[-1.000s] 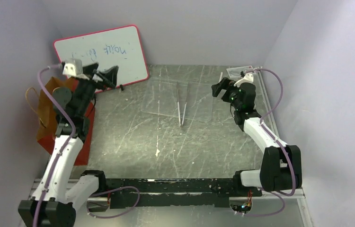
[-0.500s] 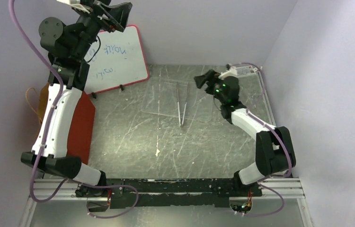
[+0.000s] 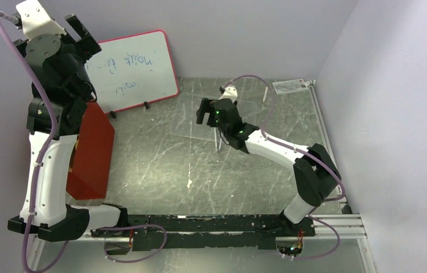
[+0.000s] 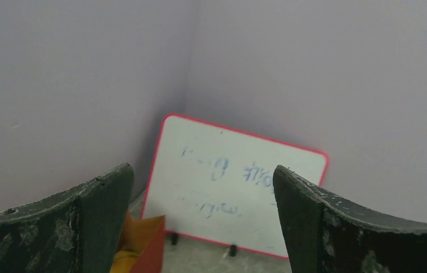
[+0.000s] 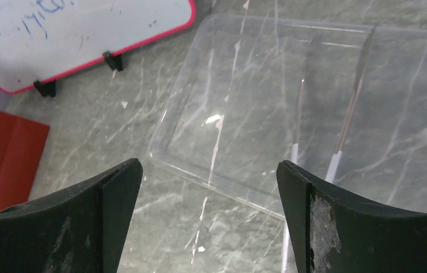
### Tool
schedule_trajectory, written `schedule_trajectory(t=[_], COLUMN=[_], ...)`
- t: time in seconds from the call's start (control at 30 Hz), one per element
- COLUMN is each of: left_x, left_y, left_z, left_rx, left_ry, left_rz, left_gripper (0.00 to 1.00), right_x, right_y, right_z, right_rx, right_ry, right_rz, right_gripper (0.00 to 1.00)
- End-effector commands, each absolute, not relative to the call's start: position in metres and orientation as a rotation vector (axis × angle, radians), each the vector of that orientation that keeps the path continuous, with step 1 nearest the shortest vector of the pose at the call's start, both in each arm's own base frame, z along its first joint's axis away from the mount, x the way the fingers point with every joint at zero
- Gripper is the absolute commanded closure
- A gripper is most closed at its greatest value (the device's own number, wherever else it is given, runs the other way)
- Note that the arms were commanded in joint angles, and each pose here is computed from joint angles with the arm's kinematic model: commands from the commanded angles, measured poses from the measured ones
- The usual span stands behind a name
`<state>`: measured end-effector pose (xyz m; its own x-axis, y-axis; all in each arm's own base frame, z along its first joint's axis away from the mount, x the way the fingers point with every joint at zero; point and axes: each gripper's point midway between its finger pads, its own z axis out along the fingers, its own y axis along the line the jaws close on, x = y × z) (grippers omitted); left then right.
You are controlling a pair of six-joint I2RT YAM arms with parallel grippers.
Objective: Take the fake bread out of the paper bag
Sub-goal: Move the paper bag to the center of the board.
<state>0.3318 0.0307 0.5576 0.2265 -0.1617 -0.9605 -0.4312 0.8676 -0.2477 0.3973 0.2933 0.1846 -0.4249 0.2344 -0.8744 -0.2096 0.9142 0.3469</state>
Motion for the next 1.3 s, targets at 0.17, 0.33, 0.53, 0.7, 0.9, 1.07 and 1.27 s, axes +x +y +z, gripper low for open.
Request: schedule_trajectory(t=[0.17,0.33,0.53,0.7,0.9,1.07,1.27], left_x=[0.348,0.361,0.382,0.38,0.363,0.359,0.356], left_y=[0.067,0.087,0.084,0.081,0.085,0.088,0.091], left_z=[0.445,0.403,0.352,0.312,0.288,0.267,0.243], left_rx=[-0.533,-0.637,-0.694,-0.702,-0.711,-0.725,-0.693], left_ry=[1.694,1.783,1.908,2.045,2.099,2.139,2.185], left_rz=[0.296,0.224,0.159,0.18,0.233,0.25,0.281], left_gripper=[0.04,0.01,0.05,0.04,0.03,0.03,0.24], right_x=[0.384,0.378,0.375,0.373,0.374,0.374,0.374], right_y=[0.326,0.338,0.353,0.353,0.355,0.356,0.348], right_z=[0.171,0.163,0.155,0.153,0.151,0.148,0.137], right_rx=[-0.015,-0.023,-0.061,-0.075,-0.074,-0.068,-0.064], right_ry=[1.981,1.998,2.014,2.015,2.015,2.022,2.068], right_rz=[0.474,0.508,0.526,0.519,0.523,0.529,0.453], right_gripper=[0.06,0.06,0.06,0.06,0.06,0.06,0.06])
